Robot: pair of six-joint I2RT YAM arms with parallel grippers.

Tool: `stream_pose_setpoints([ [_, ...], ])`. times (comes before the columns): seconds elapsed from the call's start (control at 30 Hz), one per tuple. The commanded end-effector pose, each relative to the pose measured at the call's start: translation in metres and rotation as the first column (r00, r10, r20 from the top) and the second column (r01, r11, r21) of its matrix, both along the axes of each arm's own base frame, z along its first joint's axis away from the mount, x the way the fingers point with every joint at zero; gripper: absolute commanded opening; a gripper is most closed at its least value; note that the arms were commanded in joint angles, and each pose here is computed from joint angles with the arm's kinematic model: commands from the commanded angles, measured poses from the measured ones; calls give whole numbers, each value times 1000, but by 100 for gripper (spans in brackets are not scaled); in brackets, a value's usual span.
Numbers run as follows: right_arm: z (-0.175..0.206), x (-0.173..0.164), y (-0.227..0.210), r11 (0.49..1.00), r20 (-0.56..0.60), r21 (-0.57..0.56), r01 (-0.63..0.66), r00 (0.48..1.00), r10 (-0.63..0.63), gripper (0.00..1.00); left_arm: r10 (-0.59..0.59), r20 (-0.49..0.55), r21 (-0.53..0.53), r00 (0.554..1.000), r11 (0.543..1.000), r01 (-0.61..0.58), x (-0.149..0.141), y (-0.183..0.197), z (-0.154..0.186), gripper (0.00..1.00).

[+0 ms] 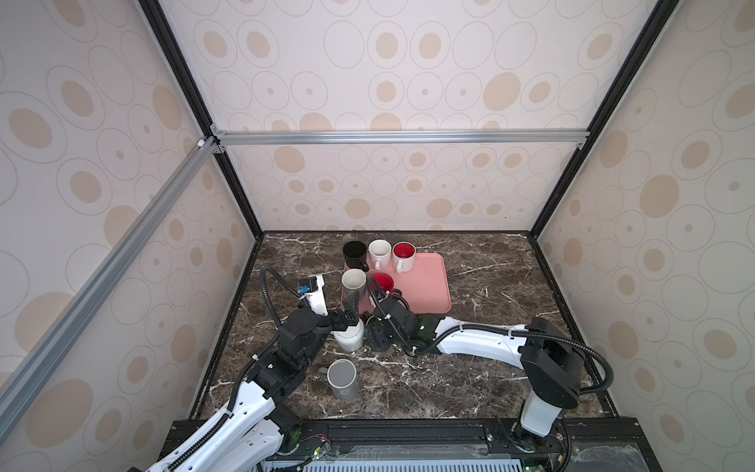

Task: Turn the mug right side up
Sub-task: Move the mug to the center of the table.

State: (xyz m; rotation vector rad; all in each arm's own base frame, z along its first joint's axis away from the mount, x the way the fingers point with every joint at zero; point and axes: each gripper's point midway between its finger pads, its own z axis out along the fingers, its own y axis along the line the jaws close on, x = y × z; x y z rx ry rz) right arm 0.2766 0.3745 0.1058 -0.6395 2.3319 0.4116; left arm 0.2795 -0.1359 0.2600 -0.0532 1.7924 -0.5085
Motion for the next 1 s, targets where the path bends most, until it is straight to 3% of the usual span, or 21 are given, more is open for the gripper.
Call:
stream_pose_setpoints([
  [0.0,-14,-9,-21,997,-49,-31,-64,997,63,74,-22,4,-13,1000,1000,22,0,-5,10,99],
  [0.33,-14,-44,-64,979,-81,-37,-200,977,196,72,-102,-28,14,994,995,102,3,-23,4,99],
  [0.47,-22,-59,-83,985,-111,-24,-169,980,165,76,-147,-45,12,988,989,148,4,-33,1,99],
  [0.6,-26,-68,-95,992,-120,-6,-128,985,127,93,-230,-86,19,969,972,232,6,-52,-6,99],
  [0.97,-25,-60,-141,995,-58,-56,79,995,-82,96,-349,-203,22,915,932,361,9,-87,-44,92],
])
